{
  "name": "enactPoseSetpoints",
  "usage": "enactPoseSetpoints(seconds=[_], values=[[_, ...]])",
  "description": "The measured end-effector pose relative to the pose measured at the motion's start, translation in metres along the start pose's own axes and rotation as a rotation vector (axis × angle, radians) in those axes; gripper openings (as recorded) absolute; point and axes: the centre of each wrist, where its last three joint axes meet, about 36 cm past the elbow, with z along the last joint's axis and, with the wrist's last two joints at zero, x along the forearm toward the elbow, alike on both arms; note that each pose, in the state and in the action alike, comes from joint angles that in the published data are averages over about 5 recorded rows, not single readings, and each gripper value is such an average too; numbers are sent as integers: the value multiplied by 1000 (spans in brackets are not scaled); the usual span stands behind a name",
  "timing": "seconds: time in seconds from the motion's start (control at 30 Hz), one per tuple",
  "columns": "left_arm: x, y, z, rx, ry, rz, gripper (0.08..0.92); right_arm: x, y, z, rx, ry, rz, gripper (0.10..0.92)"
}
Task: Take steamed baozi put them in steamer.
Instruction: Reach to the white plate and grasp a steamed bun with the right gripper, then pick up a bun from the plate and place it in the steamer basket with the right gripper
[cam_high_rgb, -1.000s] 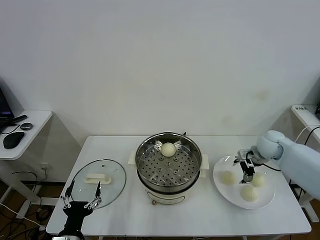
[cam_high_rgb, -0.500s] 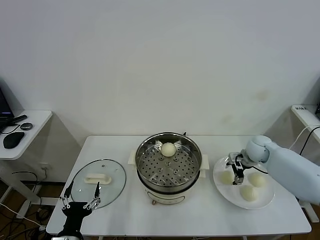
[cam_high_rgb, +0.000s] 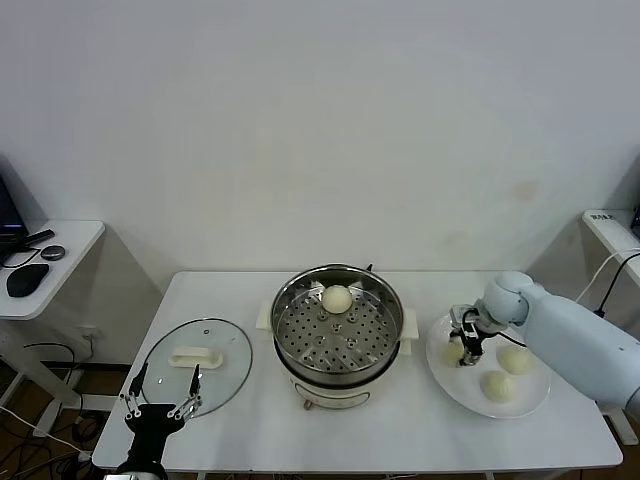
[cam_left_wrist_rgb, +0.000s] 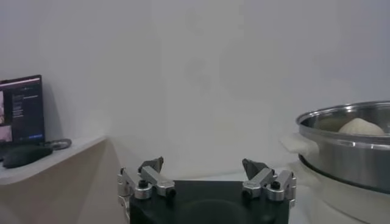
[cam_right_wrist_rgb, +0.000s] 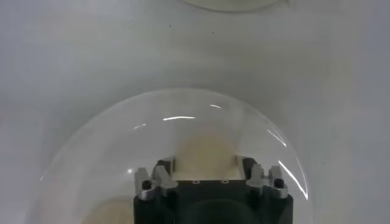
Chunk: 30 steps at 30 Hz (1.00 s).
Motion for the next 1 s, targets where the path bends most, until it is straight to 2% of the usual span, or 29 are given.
enactPoseSetpoints(seconds=[0.3, 0.53, 0.83, 1.0], values=[[2, -1, -3, 4, -4, 4, 823, 27, 0, 9, -12, 3, 7, 510], [-2, -4, -6, 8, -18, 15, 823, 90, -12, 9, -8, -7, 62, 495], [-9, -4, -8, 8, -33, 29, 823, 198, -34, -66, 59, -108, 158, 505], [-12, -1, -7, 2, -35, 31, 823, 231, -33, -127, 84, -169, 159, 511]])
